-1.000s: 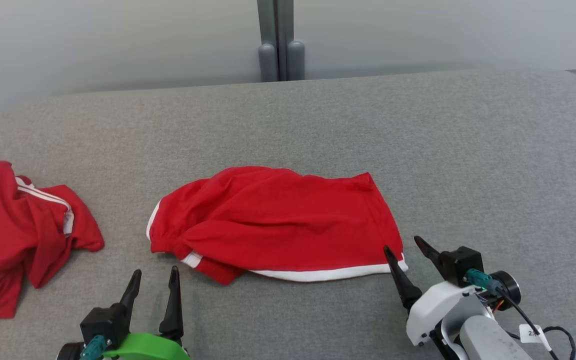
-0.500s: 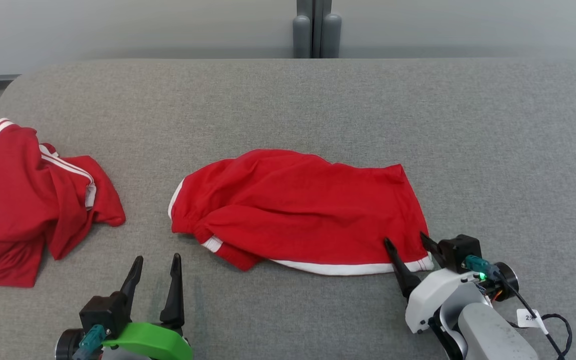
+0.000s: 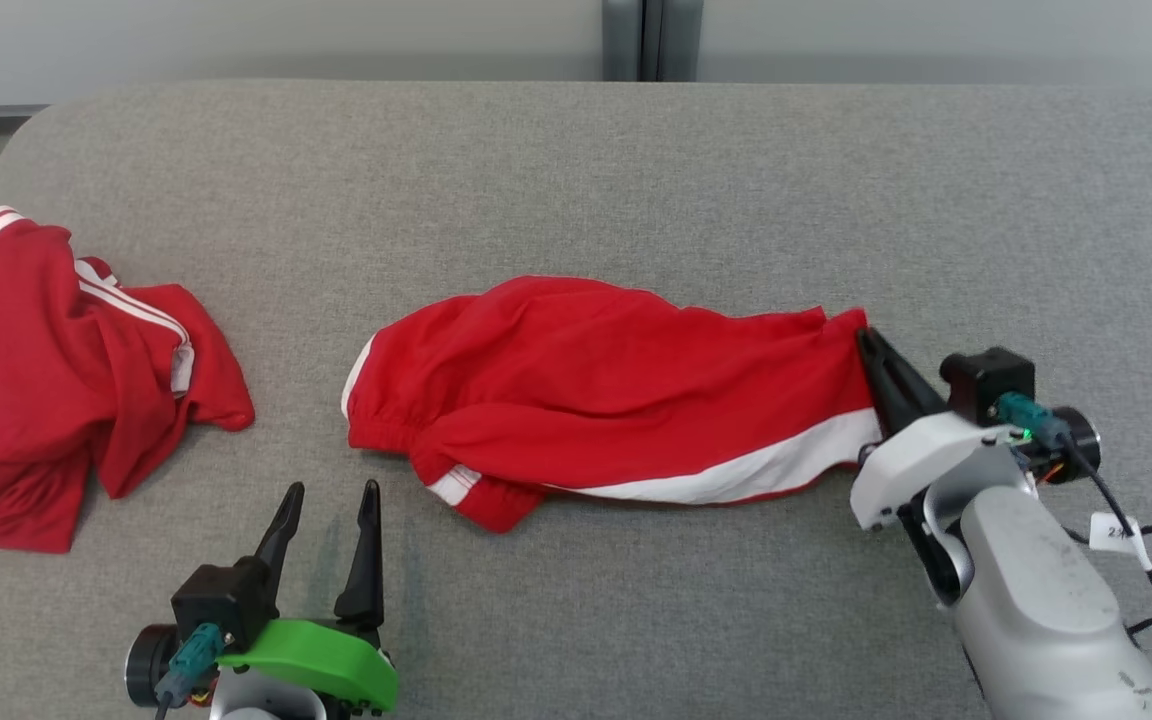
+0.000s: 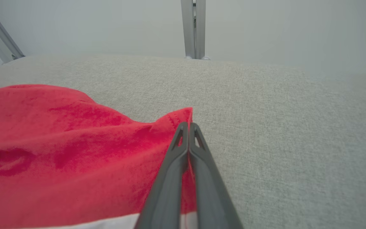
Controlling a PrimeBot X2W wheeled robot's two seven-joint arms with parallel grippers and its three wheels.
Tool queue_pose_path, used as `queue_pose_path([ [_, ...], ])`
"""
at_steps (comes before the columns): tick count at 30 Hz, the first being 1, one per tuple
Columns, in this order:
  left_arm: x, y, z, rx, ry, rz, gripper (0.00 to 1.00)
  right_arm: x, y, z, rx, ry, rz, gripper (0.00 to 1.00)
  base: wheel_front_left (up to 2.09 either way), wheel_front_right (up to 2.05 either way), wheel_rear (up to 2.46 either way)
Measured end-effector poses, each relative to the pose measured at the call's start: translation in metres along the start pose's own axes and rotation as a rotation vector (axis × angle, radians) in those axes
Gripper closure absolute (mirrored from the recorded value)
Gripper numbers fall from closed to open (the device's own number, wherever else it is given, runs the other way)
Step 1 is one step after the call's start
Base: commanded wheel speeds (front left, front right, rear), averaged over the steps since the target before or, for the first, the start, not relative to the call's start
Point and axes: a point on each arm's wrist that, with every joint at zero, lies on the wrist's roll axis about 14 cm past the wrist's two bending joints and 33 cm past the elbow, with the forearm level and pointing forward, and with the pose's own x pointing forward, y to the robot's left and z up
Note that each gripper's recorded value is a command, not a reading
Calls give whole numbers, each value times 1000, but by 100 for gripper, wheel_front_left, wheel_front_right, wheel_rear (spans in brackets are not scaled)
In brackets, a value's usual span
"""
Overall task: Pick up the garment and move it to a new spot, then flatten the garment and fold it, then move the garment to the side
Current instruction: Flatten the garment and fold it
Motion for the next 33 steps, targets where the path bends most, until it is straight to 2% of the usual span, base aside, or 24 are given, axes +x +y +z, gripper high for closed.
queue_pose_path([
  [5,5,1,-3,1,14,-4,0,28,-25,20,-36,-44,-66,100,0,0,0],
  [12,15,4,-4,1,24,-5,0,52,-53,2,-98,26,-139,100,0,0,0],
  [13,16,6,-4,1,25,-1,0,54,-56,-2,-104,35,-146,24,0,0,0],
  [14,16,7,-4,-1,27,4,0,57,-57,-3,-110,39,-150,0,0,0,0],
  [19,14,14,-1,1,19,26,0,62,-51,14,-140,-21,-132,0,0,0,0],
  [23,9,19,4,16,2,42,0,46,-42,26,-146,-79,-110,0,0,0,0],
  [27,-1,20,3,29,1,52,0,16,-36,28,-142,-101,-98,0,0,0,0],
  [33,-10,9,4,60,-13,25,0,-44,-61,15,-95,-70,-193,0,0,0,0],
])
